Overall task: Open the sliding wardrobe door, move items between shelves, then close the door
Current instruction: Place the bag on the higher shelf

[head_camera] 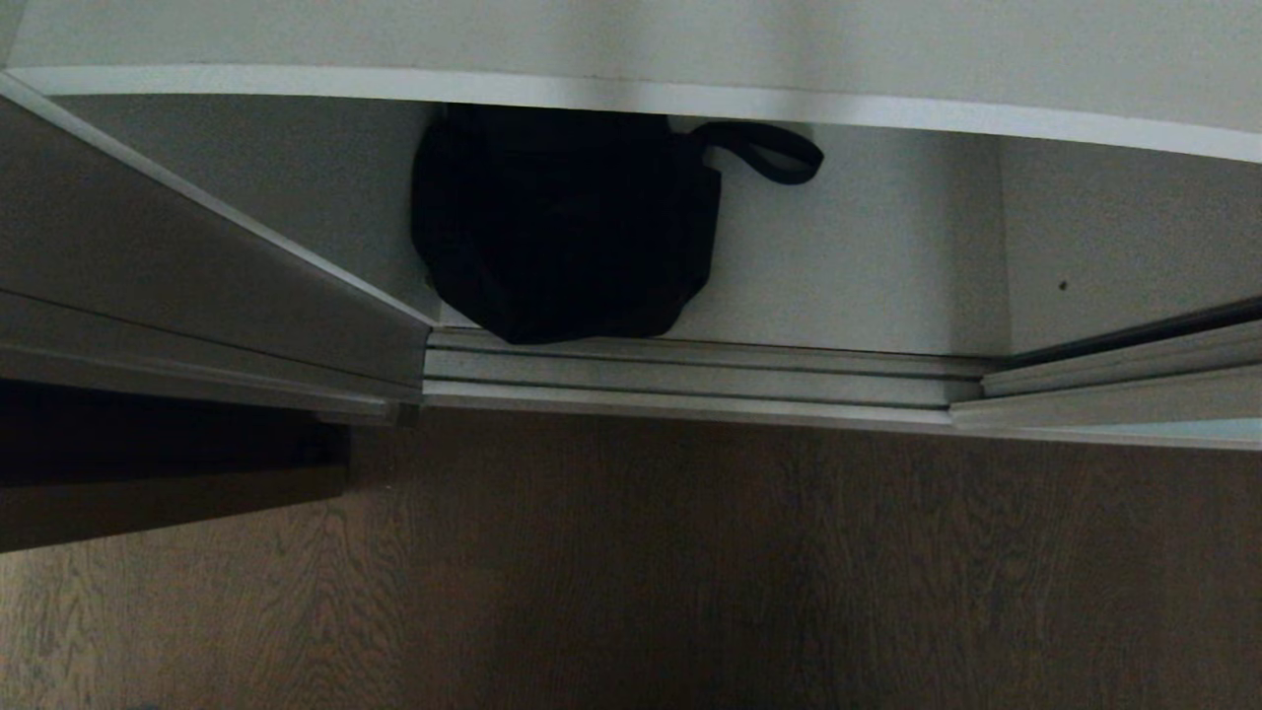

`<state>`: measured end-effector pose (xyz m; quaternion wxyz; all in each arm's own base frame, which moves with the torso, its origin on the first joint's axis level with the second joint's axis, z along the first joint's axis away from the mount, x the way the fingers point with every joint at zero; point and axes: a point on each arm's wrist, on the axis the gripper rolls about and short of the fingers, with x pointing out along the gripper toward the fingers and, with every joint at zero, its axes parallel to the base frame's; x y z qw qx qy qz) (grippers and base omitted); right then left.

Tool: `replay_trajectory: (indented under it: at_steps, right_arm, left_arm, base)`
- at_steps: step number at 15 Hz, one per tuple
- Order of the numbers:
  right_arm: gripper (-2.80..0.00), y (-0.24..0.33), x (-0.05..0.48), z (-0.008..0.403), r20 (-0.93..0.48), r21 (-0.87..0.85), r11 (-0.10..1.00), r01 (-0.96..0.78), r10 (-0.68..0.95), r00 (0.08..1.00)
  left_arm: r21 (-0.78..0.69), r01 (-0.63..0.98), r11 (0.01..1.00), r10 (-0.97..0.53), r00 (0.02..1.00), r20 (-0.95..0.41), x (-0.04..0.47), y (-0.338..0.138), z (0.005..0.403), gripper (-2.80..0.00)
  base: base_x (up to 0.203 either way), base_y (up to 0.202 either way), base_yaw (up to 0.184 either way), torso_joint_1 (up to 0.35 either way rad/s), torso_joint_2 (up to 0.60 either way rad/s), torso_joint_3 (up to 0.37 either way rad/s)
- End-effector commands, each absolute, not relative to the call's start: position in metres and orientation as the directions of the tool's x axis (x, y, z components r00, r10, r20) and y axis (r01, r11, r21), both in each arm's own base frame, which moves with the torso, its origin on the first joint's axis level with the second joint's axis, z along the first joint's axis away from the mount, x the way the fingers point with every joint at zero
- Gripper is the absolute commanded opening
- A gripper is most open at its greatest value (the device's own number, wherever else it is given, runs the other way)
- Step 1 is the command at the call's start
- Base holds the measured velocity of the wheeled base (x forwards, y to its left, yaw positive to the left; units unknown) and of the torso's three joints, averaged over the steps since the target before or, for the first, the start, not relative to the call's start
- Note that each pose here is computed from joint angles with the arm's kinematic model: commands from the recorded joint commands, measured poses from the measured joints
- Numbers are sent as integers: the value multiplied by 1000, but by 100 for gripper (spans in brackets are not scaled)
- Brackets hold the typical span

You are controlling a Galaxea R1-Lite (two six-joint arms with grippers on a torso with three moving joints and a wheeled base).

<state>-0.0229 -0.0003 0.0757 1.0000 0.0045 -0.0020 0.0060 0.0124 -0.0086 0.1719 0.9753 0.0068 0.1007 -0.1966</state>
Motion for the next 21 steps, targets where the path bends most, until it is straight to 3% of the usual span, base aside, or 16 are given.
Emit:
replay_trajectory:
  at_steps: [1, 6, 13, 18, 21]
  right_arm:
    - [-280, 0, -23, 76, 5, 9, 1000, -12, 12, 1000]
    - [-280, 0, -23, 76, 5, 9, 1000, -12, 12, 1000]
    - [-280, 0, -23, 76, 5, 9, 1000, -12, 12, 1000]
    - [-280, 0, -23, 76, 5, 9, 1000, -12, 12, 1000]
    - [-280, 0, -23, 76, 5, 9, 1000, -12, 12, 1000]
  left_arm:
    - [-165, 458, 874, -484, 785, -385, 61, -12, 174, -280]
    - [-403, 595, 695, -711, 486, -509, 72, -24, 158, -280]
    - [-551, 557, 622, -749, 217, -626, 126, -47, 140, -280]
    - [-598, 487, 636, -754, 226, -617, 204, -77, 159, -280]
    - [-590, 408, 697, -715, 331, -616, 249, -110, 161, -280]
  base:
    - [0, 0, 0, 0, 0, 0]
    - [0, 0, 0, 0, 0, 0]
    - [0, 0, 0, 0, 0, 0]
    - [0, 0, 0, 0, 0, 0]
    - [0, 0, 0, 0, 0, 0]
